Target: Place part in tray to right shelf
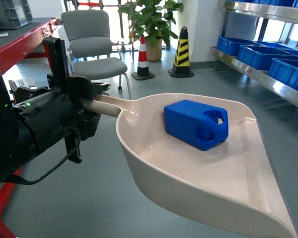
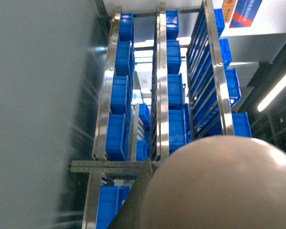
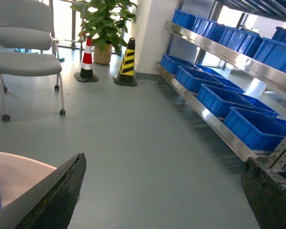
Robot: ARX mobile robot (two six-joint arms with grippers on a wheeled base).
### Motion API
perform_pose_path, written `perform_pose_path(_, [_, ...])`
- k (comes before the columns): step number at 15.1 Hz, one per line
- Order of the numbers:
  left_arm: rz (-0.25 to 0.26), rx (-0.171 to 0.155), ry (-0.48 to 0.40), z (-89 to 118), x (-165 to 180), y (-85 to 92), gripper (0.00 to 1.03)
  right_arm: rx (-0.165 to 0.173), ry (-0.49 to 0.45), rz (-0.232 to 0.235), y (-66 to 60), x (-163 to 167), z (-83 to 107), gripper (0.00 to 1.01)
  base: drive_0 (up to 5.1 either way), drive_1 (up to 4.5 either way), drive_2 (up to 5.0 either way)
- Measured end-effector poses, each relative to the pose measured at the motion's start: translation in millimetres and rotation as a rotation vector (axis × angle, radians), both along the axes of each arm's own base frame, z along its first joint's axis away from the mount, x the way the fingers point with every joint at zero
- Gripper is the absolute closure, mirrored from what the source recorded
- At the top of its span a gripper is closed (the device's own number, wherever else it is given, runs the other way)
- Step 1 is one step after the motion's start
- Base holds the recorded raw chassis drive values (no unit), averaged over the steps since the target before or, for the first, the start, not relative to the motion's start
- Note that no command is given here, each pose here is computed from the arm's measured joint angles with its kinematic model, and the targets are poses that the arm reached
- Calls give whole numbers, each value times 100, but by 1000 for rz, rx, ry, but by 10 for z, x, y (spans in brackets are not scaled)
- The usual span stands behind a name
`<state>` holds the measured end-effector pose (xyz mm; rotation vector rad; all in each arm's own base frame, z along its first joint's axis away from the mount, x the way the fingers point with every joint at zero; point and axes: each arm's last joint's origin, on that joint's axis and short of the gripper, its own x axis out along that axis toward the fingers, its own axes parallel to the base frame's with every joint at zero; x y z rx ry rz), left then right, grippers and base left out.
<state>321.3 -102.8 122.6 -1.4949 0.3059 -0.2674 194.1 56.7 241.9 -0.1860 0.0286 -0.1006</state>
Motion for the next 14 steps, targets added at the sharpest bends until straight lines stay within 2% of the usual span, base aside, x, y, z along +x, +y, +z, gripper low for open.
perform_pose_path(14, [2,0,0,0,1,4,91,0,0,0,0,0,0,3,-161,-161,-161])
